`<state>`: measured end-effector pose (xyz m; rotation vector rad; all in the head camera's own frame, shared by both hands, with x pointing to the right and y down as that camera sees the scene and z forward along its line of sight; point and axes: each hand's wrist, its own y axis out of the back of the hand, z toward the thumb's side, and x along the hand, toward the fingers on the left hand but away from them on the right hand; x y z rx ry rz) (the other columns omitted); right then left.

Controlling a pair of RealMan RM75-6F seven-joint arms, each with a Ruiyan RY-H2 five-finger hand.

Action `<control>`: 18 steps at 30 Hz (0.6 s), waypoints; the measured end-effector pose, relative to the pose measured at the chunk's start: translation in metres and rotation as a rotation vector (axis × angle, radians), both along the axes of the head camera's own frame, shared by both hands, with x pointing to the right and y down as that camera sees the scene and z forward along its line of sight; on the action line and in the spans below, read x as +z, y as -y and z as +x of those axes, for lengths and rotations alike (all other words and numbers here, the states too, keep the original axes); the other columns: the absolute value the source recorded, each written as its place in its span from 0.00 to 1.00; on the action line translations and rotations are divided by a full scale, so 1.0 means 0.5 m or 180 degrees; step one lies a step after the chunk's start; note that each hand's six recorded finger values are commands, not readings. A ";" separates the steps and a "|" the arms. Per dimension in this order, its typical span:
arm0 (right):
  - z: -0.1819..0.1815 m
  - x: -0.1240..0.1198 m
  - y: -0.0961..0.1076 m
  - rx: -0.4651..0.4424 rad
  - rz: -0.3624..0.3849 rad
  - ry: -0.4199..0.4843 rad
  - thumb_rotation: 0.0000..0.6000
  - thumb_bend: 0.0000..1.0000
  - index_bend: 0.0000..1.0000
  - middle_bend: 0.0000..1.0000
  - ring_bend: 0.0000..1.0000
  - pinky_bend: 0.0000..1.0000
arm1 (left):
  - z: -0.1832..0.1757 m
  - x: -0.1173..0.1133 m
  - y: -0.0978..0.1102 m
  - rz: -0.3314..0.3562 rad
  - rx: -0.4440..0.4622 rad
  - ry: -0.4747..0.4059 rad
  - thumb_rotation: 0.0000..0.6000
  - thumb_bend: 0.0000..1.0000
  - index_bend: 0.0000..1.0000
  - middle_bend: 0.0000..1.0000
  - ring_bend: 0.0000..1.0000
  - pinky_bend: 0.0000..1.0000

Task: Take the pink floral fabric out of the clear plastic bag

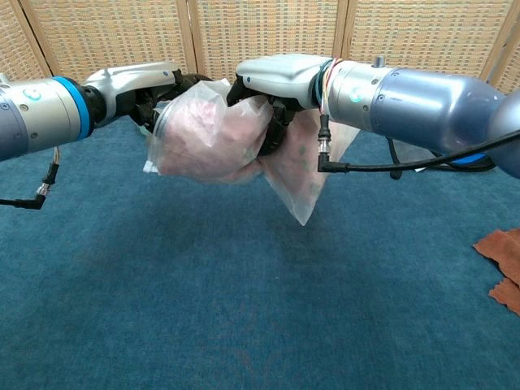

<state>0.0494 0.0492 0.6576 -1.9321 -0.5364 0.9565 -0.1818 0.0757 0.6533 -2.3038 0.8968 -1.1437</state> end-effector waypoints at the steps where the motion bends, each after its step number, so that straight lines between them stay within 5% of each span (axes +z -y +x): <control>1: 0.004 0.002 0.001 0.0005 -0.0017 -0.0025 1.00 0.97 0.60 0.59 0.68 0.87 | 0.005 0.004 -0.003 -0.0030 0.0001 -0.0011 1.00 0.47 0.72 0.00 0.00 0.00; 3: 0.017 0.007 0.003 0.0023 -0.0065 -0.0101 1.00 0.96 0.54 0.51 0.62 0.80 | 0.015 0.016 -0.010 -0.0077 0.0003 -0.0016 1.00 0.47 0.73 0.00 0.00 0.00; 4: 0.023 0.009 0.005 0.0030 -0.0077 -0.0140 1.00 0.88 0.46 0.39 0.52 0.68 | 0.019 0.021 -0.013 -0.0099 -0.0001 -0.0018 1.00 0.47 0.73 0.00 0.00 0.00; 5: 0.033 0.011 0.007 0.0038 -0.0083 -0.0199 1.00 0.73 0.34 0.24 0.34 0.52 | 0.024 0.027 -0.016 -0.0126 -0.0011 -0.0022 1.00 0.47 0.73 0.00 0.00 0.00; 8: 0.058 0.022 0.007 0.0063 -0.0125 -0.0350 1.00 0.24 0.08 0.00 0.01 0.07 | 0.035 0.048 -0.025 -0.0198 -0.0063 -0.0016 1.00 0.47 0.73 0.00 0.00 0.00; 10: 0.074 0.030 0.007 0.0096 -0.0183 -0.0441 1.00 0.14 0.04 0.00 0.00 0.00 | 0.043 0.063 -0.031 -0.0232 -0.0106 0.0002 1.00 0.47 0.73 0.00 0.00 0.00; 18: 0.181 0.020 0.017 0.0566 -0.0323 -0.0618 1.00 0.04 0.03 0.00 0.00 0.00 | 0.052 0.113 -0.041 -0.0471 -0.0426 -0.0004 1.00 0.47 0.73 0.00 0.00 0.00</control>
